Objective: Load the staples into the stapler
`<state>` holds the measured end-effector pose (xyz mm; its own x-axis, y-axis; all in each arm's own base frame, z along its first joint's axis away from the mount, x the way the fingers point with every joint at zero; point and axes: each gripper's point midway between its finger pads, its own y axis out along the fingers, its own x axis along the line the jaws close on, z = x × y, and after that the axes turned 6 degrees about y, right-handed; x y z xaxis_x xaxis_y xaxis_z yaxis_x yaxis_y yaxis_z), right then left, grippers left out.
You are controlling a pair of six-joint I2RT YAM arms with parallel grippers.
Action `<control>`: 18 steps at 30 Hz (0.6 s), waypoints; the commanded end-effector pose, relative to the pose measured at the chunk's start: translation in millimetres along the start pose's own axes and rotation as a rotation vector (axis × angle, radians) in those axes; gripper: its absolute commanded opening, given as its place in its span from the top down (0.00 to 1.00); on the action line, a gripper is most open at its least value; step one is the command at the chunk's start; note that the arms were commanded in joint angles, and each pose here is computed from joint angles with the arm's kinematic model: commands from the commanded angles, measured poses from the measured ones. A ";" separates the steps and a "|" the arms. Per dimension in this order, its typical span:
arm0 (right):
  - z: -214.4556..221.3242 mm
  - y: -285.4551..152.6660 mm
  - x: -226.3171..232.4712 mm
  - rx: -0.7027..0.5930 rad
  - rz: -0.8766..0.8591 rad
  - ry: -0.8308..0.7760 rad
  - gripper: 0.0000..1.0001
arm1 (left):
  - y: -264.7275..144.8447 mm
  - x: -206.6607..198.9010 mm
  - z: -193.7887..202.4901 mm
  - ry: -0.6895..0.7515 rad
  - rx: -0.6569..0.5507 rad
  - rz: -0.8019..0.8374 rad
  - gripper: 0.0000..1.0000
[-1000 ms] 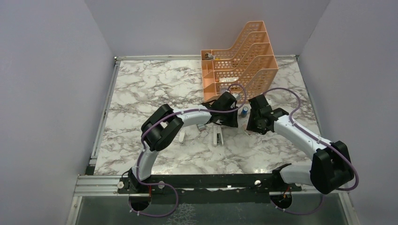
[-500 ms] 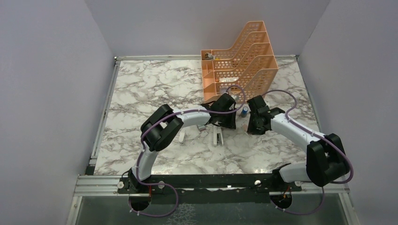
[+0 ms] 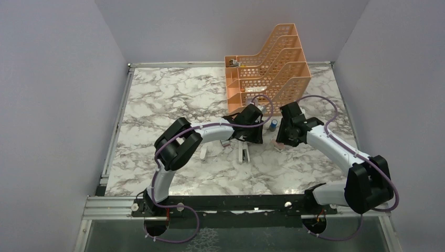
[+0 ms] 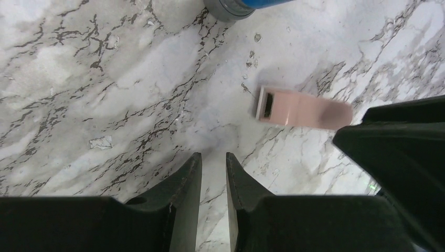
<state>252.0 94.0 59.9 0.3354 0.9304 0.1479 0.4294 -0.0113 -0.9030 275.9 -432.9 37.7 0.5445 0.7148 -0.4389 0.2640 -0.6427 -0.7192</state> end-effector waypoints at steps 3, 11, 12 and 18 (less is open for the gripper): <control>-44.8 -31.9 7.4 -0.175 -0.024 0.021 0.55 | -25.8 -9.6 -28.2 0.041 -0.089 -0.013 0.75; -55.5 -64.7 8.6 -0.266 -0.103 0.002 0.40 | -64.1 1.8 -47.2 0.070 -0.171 -0.119 0.73; -57.3 -69.8 9.7 -0.279 -0.118 -0.005 0.37 | -71.3 2.5 -47.9 0.073 -0.181 -0.129 0.71; -72.7 -109.4 2.4 -0.395 -0.149 -0.012 0.15 | -145.3 29.3 -56.2 0.072 -0.318 -0.322 0.51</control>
<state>268.6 85.7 155.0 0.2437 0.9296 0.2765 0.7006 0.0285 -0.7130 289.8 -386.0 124.3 0.5355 0.7899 -0.2987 0.4947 -0.5801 -0.6472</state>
